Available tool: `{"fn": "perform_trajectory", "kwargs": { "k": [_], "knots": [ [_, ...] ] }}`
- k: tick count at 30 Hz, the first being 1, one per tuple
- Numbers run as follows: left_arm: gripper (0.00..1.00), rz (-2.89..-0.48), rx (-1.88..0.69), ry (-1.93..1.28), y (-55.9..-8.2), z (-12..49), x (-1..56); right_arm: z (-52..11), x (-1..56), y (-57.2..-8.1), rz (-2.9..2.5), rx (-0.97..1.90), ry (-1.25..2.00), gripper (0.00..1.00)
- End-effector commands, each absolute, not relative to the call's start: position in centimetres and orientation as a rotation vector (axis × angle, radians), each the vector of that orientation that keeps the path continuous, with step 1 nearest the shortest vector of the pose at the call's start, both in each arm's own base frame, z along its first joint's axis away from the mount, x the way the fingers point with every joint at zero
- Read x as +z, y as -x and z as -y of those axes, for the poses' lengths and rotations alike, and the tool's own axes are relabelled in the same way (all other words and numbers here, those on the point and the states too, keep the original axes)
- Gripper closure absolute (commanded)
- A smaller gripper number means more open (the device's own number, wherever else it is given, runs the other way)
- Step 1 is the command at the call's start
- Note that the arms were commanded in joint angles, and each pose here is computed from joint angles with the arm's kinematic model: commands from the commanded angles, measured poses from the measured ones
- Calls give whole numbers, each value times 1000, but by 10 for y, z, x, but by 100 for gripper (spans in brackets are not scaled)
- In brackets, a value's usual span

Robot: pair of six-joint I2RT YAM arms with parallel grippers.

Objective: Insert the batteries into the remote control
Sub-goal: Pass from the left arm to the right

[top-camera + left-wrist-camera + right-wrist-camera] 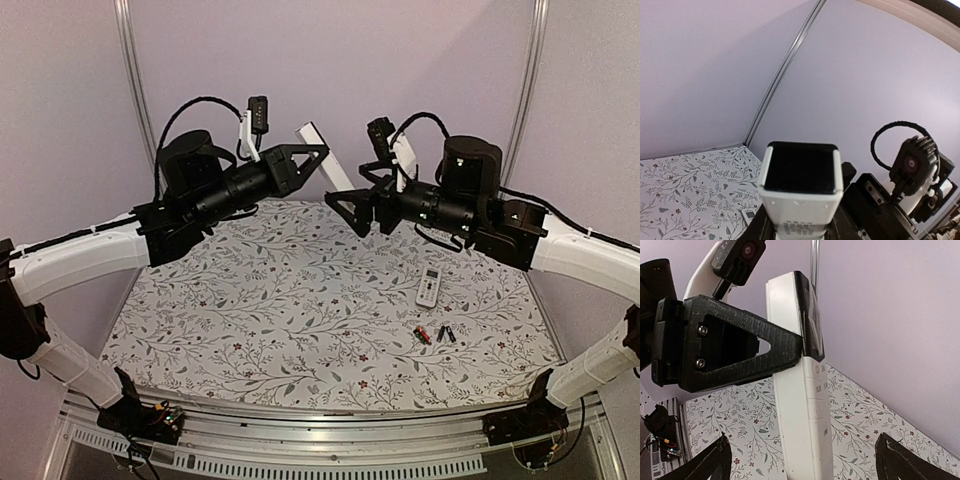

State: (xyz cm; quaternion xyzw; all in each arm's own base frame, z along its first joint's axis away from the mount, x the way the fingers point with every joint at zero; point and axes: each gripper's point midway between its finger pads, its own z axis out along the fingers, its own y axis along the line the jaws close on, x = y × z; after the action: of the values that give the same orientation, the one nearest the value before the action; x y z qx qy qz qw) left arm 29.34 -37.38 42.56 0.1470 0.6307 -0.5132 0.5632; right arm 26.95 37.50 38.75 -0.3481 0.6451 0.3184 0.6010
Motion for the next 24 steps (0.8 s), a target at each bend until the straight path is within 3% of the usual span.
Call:
{"fn": "perform_trajectory", "kwargs": {
  "k": [1,5,13,16,20,21,23,24],
  "knots": [
    [100,-1545,-1194,-273,-299,372,415,-374,375,-304,-1573,461,708,1],
    [100,-1544,-1189,-259,-300,370,416,-379,372,-318,-1589,390,668,5],
    [100,-1557,-1190,-264,-301,373,410,-384,371,-317,-1556,412,672,65],
    [100,-1557,-1189,-265,-302,374,409,-383,372,-316,-1559,416,670,74],
    [100,-1551,-1178,-293,-301,375,409,-386,370,-312,-1569,439,692,98],
    [90,-1539,-1172,-313,-299,374,412,-387,372,-309,-1565,456,708,100],
    [50,-1500,-1154,-374,-292,372,416,-393,377,-299,-1540,528,764,100],
    [34,-1472,-1140,-415,-288,369,420,-396,374,-291,-1539,576,821,100]
  ]
}}
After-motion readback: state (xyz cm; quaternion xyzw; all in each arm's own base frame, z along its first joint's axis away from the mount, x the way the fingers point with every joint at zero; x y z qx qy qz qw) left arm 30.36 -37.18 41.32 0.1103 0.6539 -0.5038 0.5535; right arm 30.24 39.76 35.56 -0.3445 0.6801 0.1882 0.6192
